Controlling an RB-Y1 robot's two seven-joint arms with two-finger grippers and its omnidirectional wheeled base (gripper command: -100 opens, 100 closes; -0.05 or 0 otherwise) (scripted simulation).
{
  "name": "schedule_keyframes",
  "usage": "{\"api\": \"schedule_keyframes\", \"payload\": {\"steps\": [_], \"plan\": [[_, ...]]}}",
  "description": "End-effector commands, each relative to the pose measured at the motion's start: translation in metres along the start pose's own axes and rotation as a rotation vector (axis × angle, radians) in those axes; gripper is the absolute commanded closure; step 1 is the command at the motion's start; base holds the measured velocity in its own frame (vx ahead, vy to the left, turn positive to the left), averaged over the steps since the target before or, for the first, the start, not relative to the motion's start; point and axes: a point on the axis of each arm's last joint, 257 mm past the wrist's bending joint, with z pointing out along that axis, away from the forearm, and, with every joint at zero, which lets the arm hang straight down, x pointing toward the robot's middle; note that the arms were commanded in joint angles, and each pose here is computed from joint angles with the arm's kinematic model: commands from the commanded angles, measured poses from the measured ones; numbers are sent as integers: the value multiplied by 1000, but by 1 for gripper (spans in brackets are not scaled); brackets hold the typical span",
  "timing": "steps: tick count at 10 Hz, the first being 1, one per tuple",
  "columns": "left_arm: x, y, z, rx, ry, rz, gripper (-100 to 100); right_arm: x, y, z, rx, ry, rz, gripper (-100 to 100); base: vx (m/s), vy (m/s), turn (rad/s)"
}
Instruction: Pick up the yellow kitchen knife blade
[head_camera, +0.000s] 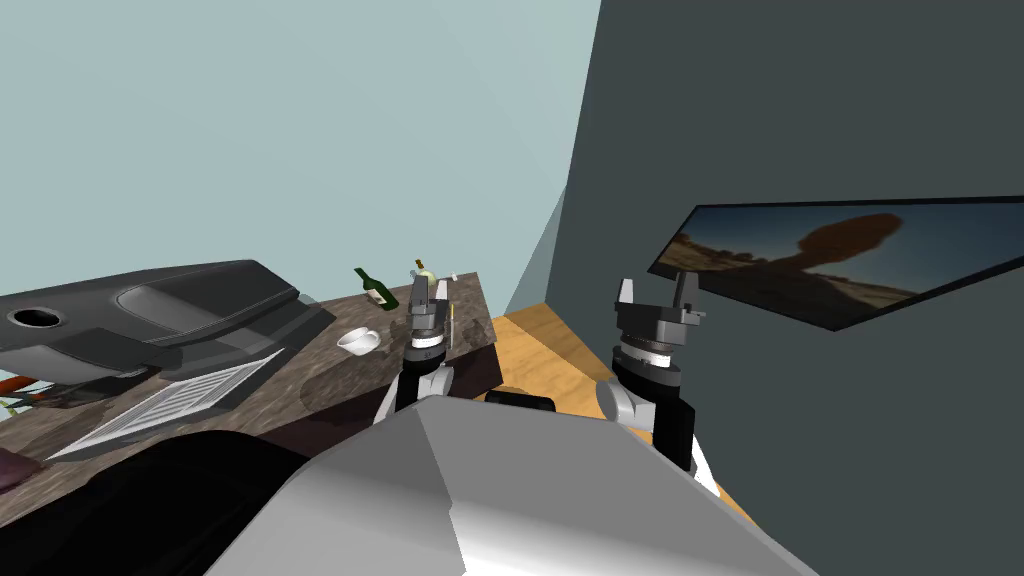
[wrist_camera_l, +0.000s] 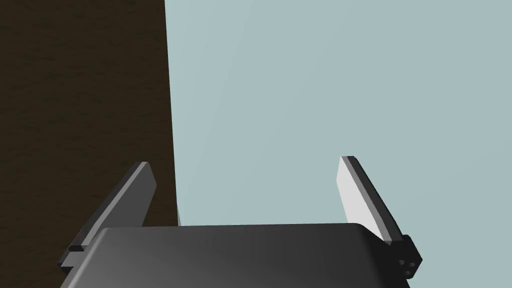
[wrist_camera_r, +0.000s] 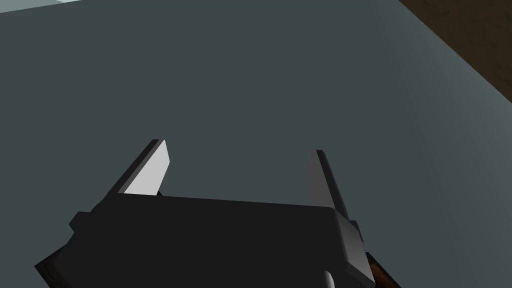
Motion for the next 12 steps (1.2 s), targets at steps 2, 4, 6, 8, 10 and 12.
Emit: {"api": "schedule_keyframes", "payload": {"steps": [2, 4, 6, 8, 10, 12], "plan": [[-3, 15, -7, -45, 38, 25, -100, 0, 0, 0, 0, 0, 0, 0, -15, -4, -93], [-17, 40, -18, -130, 60, 59, -100, 0, 0, 0, 0, 0, 0, 0, -33, 0, -188], [-31, 61, -29, -208, 69, 88, -100, 0, 0, 0, 0, 0, 0, 0, -33, 2, -154], [-49, 85, -44, -301, 77, 120, -100, 0, 0, 0, 0, 0, 0, 0, -29, -6, -184], [-71, 108, -61, -400, 85, 155, -100, 0, 0, 0, 0, 0, 0, 0, -34, 2, -217], [-83, 123, -73, -468, 89, 171, -100, 0, 0, 0, 0, 0, 0, 0, -24, 9, -137]]}}
